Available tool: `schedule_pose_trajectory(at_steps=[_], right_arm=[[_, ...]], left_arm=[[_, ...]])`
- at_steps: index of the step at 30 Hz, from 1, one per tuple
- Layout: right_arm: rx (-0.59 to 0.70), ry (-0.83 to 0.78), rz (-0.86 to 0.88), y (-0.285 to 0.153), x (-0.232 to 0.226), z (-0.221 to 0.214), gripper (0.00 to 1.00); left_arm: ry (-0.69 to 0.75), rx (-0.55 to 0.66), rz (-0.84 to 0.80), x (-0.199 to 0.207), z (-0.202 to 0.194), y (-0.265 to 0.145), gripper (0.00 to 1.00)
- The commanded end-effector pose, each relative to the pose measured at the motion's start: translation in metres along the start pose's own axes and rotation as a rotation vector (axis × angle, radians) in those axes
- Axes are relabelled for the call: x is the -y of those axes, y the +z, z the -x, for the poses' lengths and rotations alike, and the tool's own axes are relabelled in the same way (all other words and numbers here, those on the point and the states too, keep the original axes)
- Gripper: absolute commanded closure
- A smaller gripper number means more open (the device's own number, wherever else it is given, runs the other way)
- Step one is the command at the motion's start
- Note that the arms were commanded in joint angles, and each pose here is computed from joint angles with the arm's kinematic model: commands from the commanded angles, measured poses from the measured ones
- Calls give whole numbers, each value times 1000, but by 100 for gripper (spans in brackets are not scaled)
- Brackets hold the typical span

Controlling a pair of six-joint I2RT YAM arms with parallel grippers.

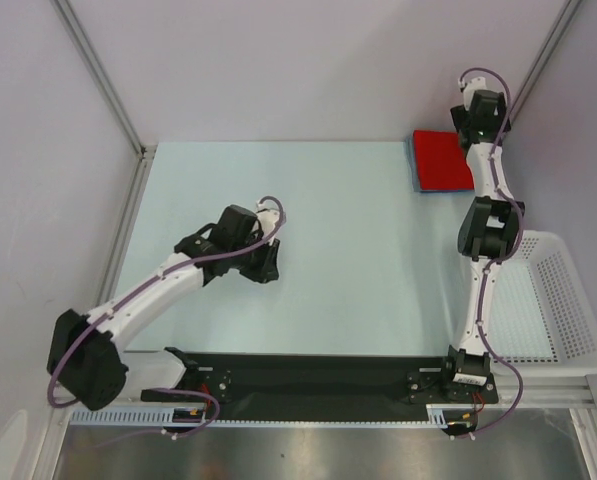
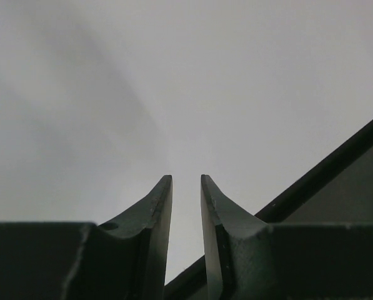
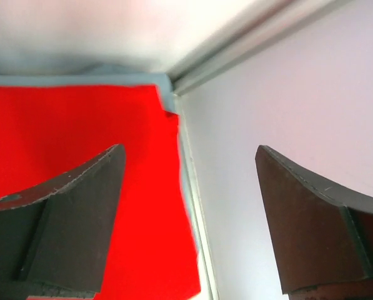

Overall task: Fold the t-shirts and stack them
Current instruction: Neatly place the folded tshirt to the corner, then reset both grippers

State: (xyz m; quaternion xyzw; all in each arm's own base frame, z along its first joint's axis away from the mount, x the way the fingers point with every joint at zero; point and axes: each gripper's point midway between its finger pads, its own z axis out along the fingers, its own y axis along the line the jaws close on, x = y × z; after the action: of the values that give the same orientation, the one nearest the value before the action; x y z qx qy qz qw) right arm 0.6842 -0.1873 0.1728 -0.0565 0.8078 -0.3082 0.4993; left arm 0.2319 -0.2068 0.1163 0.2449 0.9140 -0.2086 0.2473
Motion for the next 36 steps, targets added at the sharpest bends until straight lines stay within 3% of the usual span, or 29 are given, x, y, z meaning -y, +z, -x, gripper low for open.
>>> schedule_pose_trajectory(at_steps=[1, 4, 7, 8, 13, 14, 16, 17, 18, 19, 21, 23, 24, 25, 30, 31, 33, 34, 36], right_arm=[[232, 51, -34, -101, 20, 146, 11], [247, 125, 55, -165, -14, 187, 10], [225, 296, 257, -220, -73, 205, 9], [237, 387, 311, -248, -75, 218, 1], [183, 563, 582, -344, -144, 212, 0], [140, 565, 648, -371, -164, 188, 0], [132, 696, 748, -404, -182, 182, 0], [60, 704, 787, -419, -196, 140, 0], [78, 775, 817, -431, -194, 138, 0], [-2, 888, 863, -442, -203, 118, 0], [-83, 998, 883, -462, -202, 61, 0], [-140, 1099, 906, -478, -200, 33, 0], [-243, 1087, 863, -478, -208, -13, 0], [-281, 1182, 826, -486, -195, -20, 0], [-573, 1108, 804, -518, -205, -105, 0], [-592, 1088, 832, -529, -210, -125, 0], [-552, 1127, 916, -541, -214, -126, 0], [-539, 1145, 953, -546, -215, -128, 0], [-419, 1194, 1076, -561, -208, -119, 0]], left_arm=[[5, 131, -1, 7, 18, -34, 70], [8, 197, -26, 14, 19, -52, 68], [5, 246, -95, 28, 13, -66, 63], [-8, 267, -117, 32, 14, -69, 62], [-38, 301, -201, 47, -1, -82, 56], [-45, 308, -219, 51, -2, -85, 53], [-60, 306, -226, 52, -5, -88, 51], [-75, 310, -234, 54, -6, -90, 48], [-82, 314, -243, 56, -6, -91, 47], [-87, 336, -253, 57, -4, -93, 45], [-132, 355, -284, 61, -7, -93, 38], [-191, 395, -334, 69, -1, -96, 36], [-222, 391, -345, 69, -6, -90, 34], [-236, 433, -371, 72, 0, -94, 32], [-490, 447, -498, 79, -17, -82, 27], [-488, 525, -556, 84, -10, -94, 21], [-594, 519, -592, 80, -24, -82, 20], [-585, 582, -644, 84, -17, -91, 20], [-643, 618, -735, 86, -27, -94, 18]])
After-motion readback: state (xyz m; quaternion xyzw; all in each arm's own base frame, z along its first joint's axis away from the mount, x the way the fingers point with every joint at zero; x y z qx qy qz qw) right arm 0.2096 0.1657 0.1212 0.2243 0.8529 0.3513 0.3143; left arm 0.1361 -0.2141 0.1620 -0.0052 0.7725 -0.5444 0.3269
